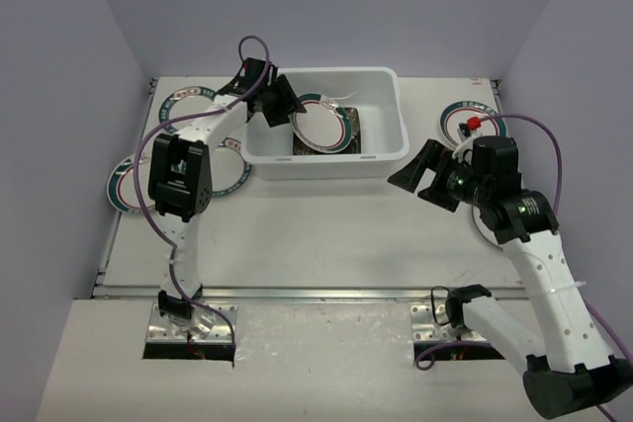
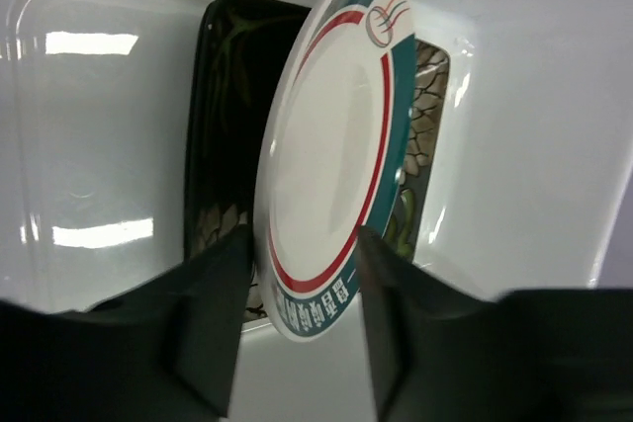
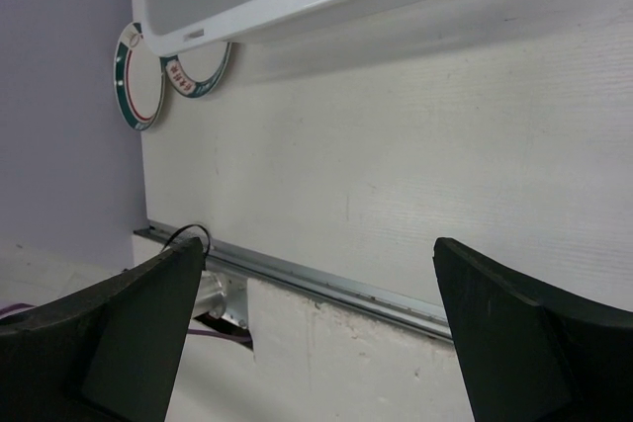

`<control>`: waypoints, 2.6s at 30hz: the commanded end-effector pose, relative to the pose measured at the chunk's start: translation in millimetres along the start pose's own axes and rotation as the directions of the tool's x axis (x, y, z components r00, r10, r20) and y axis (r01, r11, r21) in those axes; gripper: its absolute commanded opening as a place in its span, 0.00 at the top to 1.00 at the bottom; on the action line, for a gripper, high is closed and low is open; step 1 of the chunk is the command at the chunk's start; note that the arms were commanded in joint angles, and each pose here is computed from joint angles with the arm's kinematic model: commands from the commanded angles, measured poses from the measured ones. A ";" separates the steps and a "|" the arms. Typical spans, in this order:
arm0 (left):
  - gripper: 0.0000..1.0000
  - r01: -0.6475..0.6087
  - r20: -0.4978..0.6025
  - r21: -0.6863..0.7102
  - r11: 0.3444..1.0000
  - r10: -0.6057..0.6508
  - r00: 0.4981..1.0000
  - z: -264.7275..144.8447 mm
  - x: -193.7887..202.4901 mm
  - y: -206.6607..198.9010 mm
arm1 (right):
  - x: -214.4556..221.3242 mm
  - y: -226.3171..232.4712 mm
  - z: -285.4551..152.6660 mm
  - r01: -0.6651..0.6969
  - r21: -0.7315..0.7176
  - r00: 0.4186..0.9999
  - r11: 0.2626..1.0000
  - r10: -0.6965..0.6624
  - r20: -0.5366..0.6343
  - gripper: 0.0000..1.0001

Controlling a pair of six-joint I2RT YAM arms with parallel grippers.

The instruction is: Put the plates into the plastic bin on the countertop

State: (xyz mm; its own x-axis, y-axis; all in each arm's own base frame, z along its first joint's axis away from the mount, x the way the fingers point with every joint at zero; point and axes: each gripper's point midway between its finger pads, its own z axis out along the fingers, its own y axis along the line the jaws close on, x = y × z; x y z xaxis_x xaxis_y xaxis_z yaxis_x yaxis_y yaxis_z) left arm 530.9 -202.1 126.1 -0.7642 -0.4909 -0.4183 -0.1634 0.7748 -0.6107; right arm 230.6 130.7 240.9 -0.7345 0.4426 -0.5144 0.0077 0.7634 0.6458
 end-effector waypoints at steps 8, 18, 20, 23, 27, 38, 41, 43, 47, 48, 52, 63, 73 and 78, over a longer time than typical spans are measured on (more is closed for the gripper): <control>0.00 -0.122 0.050 0.095 0.988 0.117 0.992 -26.8 -6.9 -53.1 | -2.7 -40.4 17.7 0.077 0.217 0.994 0.973 -0.057 -0.096 0.01; 0.00 -0.205 0.014 -0.053 0.977 0.206 0.979 -50.9 0.9 -51.0 | -27.7 -108.3 16.4 0.171 0.599 0.983 0.782 -0.095 -0.156 0.01; 0.00 -0.224 0.054 -0.075 0.972 0.228 0.972 -76.2 -7.8 -62.0 | -40.5 -122.9 11.9 0.184 0.682 0.983 0.708 -0.121 -0.140 0.01; 0.00 -0.269 0.159 -0.076 0.960 0.278 0.947 -136.4 -21.0 -92.5 | -55.6 -154.0 3.2 0.206 0.821 0.978 0.532 -0.150 -0.148 0.01; 0.00 -0.290 0.270 -0.129 0.948 0.315 0.910 -206.2 -21.2 -99.7 | -59.1 -185.8 -2.5 0.235 0.914 0.970 0.332 -0.146 -0.196 0.01; 0.00 -0.312 0.194 -0.238 0.920 0.359 0.913 -261.0 55.0 -8.0 | -30.2 -275.2 20.1 0.318 0.940 0.948 0.122 -0.004 -0.320 0.01; 0.00 -0.328 0.141 -0.214 0.920 0.361 0.922 -256.4 72.4 0.1 | -26.1 -287.3 38.1 0.322 0.927 0.944 0.190 0.002 -0.329 0.01; 0.00 -0.339 0.130 -0.197 0.920 0.367 0.921 -258.2 76.4 -0.7 | -21.2 -292.9 51.2 0.323 0.917 0.943 0.237 0.002 -0.332 0.01; 0.00 -0.361 0.126 -0.184 0.914 0.386 0.914 -262.5 75.7 -4.9 | -10.6 -304.5 73.2 0.329 0.899 0.938 0.290 0.008 -0.346 0.01; 0.00 -0.367 0.126 -0.182 0.912 0.392 0.911 -263.6 75.2 -5.9 | -8.4 -308.1 76.6 0.332 0.897 0.936 0.291 0.012 -0.351 0.02; 0.00 -0.385 0.125 -0.200 0.901 0.413 0.902 -264.6 73.3 -2.8 | -1.1 -325.5 76.4 0.347 0.904 0.929 0.251 0.042 -0.368 0.10; 0.00 -0.388 0.069 -0.214 0.896 0.410 0.909 -250.7 88.2 14.0 | 12.0 -354.4 71.3 0.351 0.905 0.924 0.241 0.065 -0.376 0.16; 0.00 -0.384 0.070 -0.217 0.898 0.406 0.911 -255.3 86.7 12.0 | 11.9 -355.0 79.3 0.337 0.881 0.929 0.332 0.033 -0.368 0.66; 0.00 -0.385 0.067 -0.217 0.897 0.408 0.911 -256.9 86.9 11.7 | 7.3 -349.5 86.3 0.347 0.856 0.927 0.384 -0.004 -0.374 0.89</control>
State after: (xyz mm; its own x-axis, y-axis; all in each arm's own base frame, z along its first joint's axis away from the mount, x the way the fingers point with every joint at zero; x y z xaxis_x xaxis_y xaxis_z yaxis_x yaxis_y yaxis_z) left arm 299.0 -132.6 233.8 -0.7595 -0.1470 -0.6337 -0.0072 0.9760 -0.2179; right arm 276.1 -116.3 -8.5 -0.9443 0.2001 -0.2611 0.3183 0.7567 -0.5710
